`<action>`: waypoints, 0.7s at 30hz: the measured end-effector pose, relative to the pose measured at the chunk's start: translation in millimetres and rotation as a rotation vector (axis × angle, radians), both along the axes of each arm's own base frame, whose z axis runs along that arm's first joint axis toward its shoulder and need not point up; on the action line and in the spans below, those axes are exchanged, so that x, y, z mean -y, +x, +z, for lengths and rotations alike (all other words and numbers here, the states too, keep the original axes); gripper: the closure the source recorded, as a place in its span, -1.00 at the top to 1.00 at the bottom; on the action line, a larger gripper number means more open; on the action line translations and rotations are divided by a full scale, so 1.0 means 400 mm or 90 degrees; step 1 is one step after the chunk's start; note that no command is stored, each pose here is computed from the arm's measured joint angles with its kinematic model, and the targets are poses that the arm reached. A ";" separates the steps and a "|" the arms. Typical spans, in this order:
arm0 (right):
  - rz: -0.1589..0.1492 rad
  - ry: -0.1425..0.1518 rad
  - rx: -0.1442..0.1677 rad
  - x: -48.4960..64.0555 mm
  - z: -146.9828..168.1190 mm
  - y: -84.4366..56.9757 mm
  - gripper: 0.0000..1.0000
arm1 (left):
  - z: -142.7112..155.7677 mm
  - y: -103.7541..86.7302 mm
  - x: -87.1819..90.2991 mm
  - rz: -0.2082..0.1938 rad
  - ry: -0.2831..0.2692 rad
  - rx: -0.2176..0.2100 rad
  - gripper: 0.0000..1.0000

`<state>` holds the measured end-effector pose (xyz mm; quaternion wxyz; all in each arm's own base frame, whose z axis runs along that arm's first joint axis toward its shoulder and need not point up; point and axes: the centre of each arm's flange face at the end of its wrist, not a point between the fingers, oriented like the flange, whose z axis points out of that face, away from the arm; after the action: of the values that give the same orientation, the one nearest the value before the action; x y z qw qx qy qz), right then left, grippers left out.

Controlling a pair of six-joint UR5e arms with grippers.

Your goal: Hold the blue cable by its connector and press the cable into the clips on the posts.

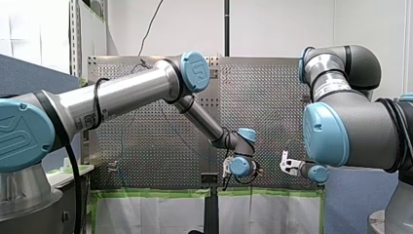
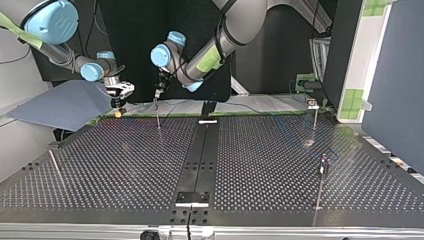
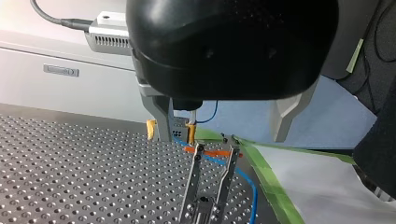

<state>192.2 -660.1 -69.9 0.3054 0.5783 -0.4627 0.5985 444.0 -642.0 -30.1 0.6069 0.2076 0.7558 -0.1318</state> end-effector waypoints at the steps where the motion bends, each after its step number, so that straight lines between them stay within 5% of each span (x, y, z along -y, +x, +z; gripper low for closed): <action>1: -0.001 0.000 0.000 0.001 0.000 -0.001 -1.00 | 0.000 0.000 0.000 0.000 0.000 0.000 1.00; 11: -0.005 0.005 -0.006 -0.005 -0.004 -0.004 -1.00 | -0.003 -0.006 -0.007 0.006 0.015 -0.010 1.00; 21: 0.001 0.015 -0.036 -0.065 -0.043 -0.017 -1.00 | -0.047 -0.046 -0.058 0.018 0.084 -0.044 1.00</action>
<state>185.5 -634.2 -87.0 0.3113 0.5989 -0.4602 0.5768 425.8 -618.6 -48.7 0.5669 0.2319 0.7864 -0.0799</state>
